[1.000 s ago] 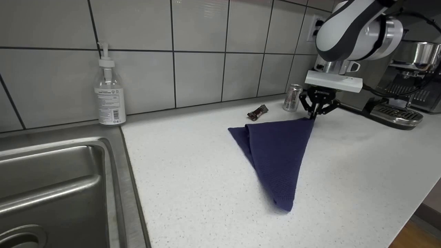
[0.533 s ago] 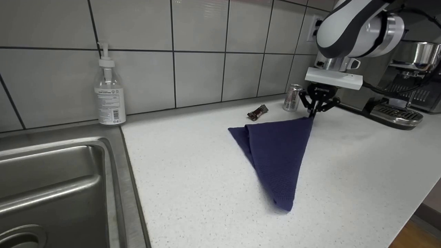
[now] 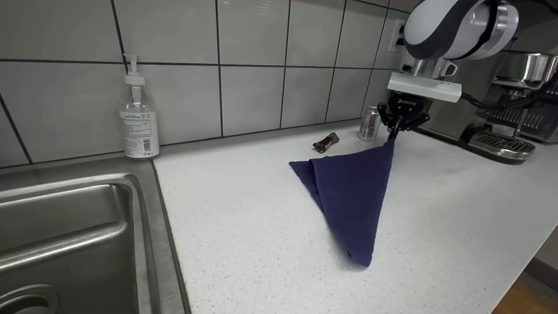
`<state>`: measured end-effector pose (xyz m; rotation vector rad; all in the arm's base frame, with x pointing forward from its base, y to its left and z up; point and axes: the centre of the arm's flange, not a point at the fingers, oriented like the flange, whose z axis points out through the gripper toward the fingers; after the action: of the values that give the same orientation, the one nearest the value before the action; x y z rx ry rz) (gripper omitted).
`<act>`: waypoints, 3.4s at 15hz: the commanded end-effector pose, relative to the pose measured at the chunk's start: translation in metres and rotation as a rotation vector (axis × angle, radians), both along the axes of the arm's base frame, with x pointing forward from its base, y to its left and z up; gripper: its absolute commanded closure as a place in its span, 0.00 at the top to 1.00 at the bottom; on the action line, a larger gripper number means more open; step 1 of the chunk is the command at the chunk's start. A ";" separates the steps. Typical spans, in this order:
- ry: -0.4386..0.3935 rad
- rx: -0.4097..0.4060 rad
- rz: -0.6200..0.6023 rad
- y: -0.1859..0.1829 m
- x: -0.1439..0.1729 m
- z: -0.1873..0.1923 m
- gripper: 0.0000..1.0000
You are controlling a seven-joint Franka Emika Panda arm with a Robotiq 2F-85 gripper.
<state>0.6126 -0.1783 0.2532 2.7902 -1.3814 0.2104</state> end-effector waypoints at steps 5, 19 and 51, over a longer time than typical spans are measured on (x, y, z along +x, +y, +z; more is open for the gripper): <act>-0.048 0.000 0.052 0.028 -0.019 0.029 0.01; -0.080 -0.007 0.147 0.101 -0.054 0.056 0.01; -0.067 -0.010 0.300 0.214 -0.121 0.064 0.01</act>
<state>0.5022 0.0310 0.3091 3.0028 -0.9664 0.2777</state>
